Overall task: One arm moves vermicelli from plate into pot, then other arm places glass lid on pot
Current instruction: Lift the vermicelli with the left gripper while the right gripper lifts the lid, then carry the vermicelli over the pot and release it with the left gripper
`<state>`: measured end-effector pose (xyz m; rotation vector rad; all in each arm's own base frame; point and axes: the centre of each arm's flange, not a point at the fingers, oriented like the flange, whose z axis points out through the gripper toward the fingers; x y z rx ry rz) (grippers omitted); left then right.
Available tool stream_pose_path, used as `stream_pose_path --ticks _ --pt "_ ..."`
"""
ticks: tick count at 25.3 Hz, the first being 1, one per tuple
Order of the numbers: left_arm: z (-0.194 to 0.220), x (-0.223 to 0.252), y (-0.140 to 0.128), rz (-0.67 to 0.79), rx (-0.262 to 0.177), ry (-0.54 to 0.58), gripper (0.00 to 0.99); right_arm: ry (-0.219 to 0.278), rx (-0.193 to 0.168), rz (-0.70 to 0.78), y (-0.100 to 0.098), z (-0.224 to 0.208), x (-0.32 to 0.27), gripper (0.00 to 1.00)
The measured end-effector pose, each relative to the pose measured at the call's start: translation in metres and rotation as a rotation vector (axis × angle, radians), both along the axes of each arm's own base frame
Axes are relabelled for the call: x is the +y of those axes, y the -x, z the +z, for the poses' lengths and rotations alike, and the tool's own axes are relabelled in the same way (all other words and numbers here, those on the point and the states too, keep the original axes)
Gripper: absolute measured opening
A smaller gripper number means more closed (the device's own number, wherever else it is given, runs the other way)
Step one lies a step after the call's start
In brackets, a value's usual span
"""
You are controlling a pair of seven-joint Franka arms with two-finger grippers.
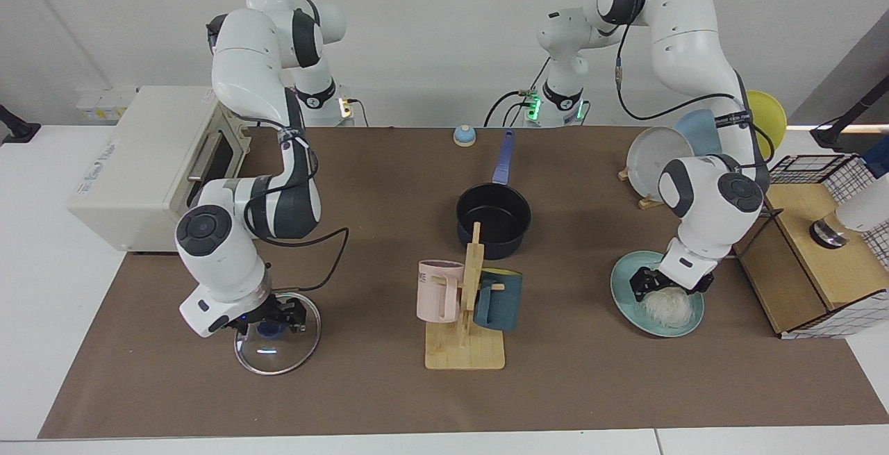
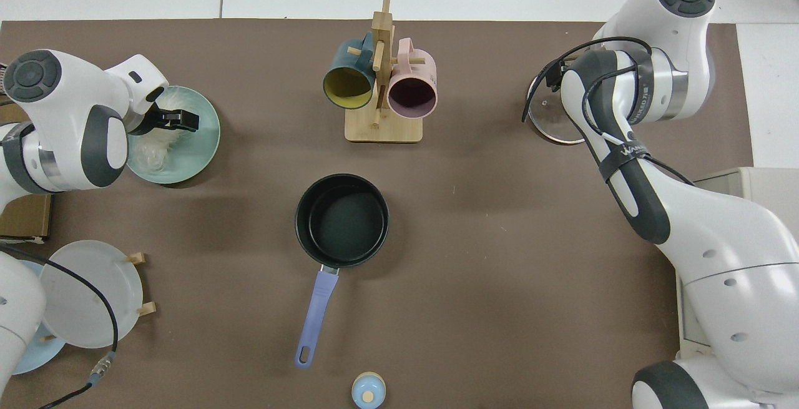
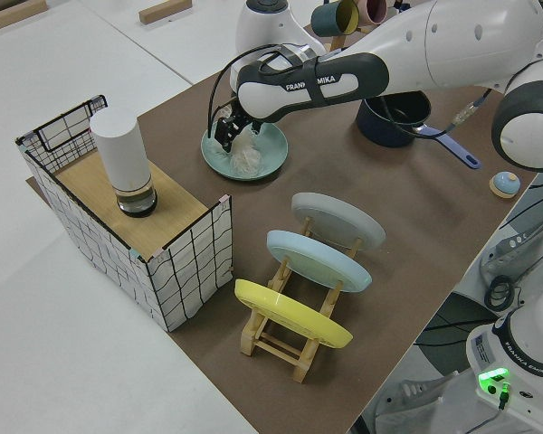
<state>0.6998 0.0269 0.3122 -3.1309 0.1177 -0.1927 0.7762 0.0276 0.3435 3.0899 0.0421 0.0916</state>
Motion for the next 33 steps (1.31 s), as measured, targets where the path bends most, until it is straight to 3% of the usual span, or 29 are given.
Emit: stream_pose_path --ticks 3,7,9,12,16,25,33 --pt "-0.004 0.003 0.001 -0.004 -0.007 -0.004 0.903 0.002 -0.005 0.013 0.0 -0.005 -0.003 0.99" --pt "-0.008 0.009 0.003 -0.017 -0.008 -0.011 0.573 0.005 0.004 0.012 0.002 -0.017 -0.007 1.0" --pt "-0.007 0.009 0.003 -0.019 -0.009 -0.011 0.511 0.005 0.014 0.012 0.004 -0.022 -0.007 1.0" --pt "-0.006 0.009 0.003 -0.02 -0.01 -0.011 0.511 0.005 0.026 0.012 0.006 -0.028 -0.008 1.0" --pt "0.002 0.003 0.004 -0.029 0.004 -0.008 0.414 0.005 0.029 0.013 0.007 -0.029 -0.007 1.0" --pt "0.058 -0.035 0.018 -0.034 0.058 0.012 0.414 0.002 0.014 0.028 0.007 -0.016 0.005 1.0" --pt "0.135 -0.136 0.058 0.042 0.119 0.035 0.414 0.004 0.02 0.028 0.009 -0.018 0.005 0.99"
